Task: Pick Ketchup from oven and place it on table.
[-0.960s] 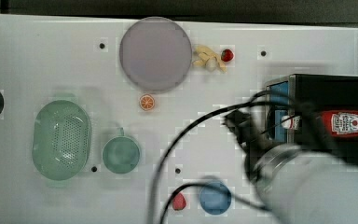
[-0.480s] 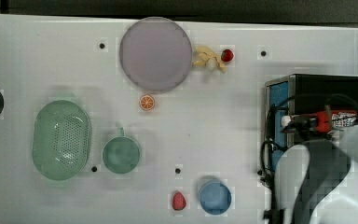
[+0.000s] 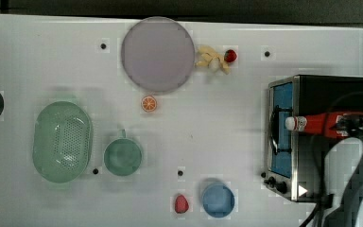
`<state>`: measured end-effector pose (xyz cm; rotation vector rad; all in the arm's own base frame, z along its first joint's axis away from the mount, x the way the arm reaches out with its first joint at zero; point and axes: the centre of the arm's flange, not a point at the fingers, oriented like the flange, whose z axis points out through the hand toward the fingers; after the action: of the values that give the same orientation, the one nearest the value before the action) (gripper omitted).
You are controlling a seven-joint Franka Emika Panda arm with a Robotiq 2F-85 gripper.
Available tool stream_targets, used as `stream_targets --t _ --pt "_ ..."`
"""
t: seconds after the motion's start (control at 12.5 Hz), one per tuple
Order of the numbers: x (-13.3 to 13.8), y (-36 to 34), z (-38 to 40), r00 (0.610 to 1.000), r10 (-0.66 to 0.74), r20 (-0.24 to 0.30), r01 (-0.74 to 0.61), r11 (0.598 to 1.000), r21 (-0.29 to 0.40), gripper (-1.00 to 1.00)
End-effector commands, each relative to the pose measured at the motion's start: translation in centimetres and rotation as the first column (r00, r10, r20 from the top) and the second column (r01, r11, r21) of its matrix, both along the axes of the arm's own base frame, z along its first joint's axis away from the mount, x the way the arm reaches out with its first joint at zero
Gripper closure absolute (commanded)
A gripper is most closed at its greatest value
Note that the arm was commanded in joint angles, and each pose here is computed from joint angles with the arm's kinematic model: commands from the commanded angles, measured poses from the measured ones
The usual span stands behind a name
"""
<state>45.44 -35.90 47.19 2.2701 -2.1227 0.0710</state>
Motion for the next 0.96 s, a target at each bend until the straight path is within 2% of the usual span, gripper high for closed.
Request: stream_targets --t 0.08,0.24,0.48,0.72,0.96 --pt "3.0 -2.2 -1.5 1.0 0.031 -0.006 -0.031 0.996 -0.085 -1.0" --pt "3.6 -3.9 -3.3 1.0 -0.007 -0.022 0.005 0.995 -0.097 -1.0" --pt "4.0 -5.6 -6.5 0.996 -0.086 -0.002 0.086 0.995 -0.044 -1.0" --pt "4.5 -6.3 -8.9 0.995 -0.102 0.004 0.102 0.993 -0.063 -1.0" --pt "4.4 -6.6 -10.7 0.992 -0.127 -0.006 0.126 0.991 -0.04 -1.0"
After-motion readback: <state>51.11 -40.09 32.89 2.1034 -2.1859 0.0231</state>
